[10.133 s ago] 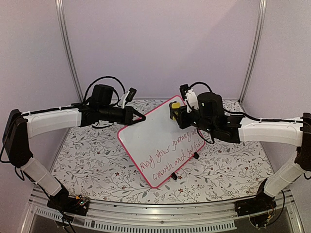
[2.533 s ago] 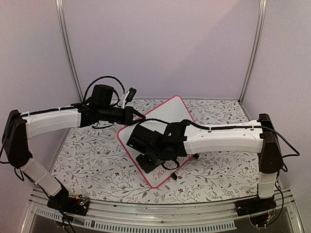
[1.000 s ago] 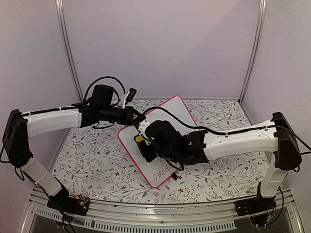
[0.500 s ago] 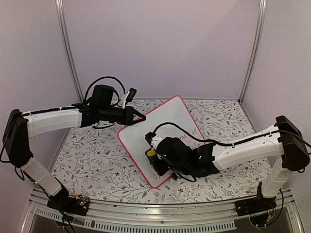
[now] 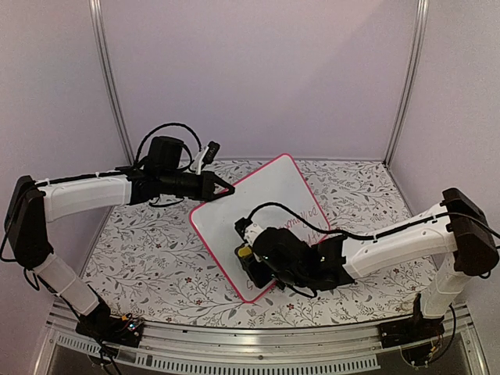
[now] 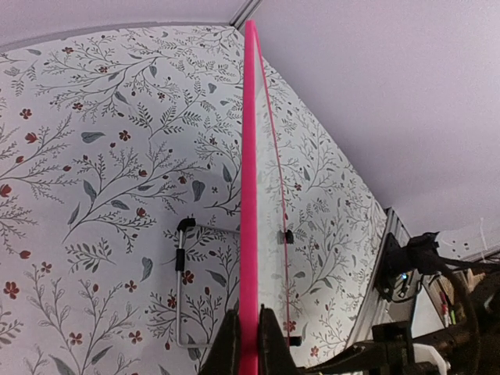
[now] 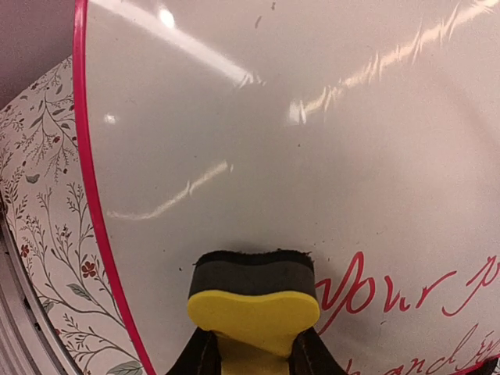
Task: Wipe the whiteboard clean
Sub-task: Erase the whiteboard at the center of the board.
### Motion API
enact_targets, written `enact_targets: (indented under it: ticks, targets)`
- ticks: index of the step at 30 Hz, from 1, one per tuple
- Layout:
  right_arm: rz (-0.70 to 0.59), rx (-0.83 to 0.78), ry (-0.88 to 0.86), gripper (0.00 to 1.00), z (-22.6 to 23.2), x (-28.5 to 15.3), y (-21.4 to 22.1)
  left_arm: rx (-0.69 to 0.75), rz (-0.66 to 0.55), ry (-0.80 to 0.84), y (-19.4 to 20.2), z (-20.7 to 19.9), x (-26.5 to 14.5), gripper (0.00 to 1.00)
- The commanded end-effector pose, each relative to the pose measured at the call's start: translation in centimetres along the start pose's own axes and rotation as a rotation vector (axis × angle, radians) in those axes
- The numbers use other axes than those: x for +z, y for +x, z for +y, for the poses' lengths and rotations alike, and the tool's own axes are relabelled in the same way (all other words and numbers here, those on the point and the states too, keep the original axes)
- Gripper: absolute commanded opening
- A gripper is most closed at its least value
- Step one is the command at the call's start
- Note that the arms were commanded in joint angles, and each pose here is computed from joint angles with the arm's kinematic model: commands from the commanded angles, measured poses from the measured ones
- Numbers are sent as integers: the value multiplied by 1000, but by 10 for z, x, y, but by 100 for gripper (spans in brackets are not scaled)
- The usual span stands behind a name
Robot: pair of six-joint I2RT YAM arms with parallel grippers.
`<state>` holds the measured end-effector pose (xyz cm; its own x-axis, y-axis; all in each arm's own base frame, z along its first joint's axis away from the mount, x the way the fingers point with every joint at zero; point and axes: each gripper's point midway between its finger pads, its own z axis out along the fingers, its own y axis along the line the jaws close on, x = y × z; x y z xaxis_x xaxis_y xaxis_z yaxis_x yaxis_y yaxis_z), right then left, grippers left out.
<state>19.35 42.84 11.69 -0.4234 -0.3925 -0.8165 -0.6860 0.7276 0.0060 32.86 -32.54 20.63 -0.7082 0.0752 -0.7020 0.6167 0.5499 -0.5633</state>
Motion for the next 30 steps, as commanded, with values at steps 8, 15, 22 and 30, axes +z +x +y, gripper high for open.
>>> enact_targets:
  ticks: [8,15,22,30]
  targets:
    - [-142,-30,-4,26,20,11,-57,15,108,-82,38,27,15,0]
    - [-51,-28,10,26,6,10,-12,13,106,-78,37,26,15,0]
    - [29,3,33,26,-3,3,27,8,112,-80,39,27,16,0]
    - [-11,5,25,26,4,-1,11,12,110,-86,38,28,15,0]
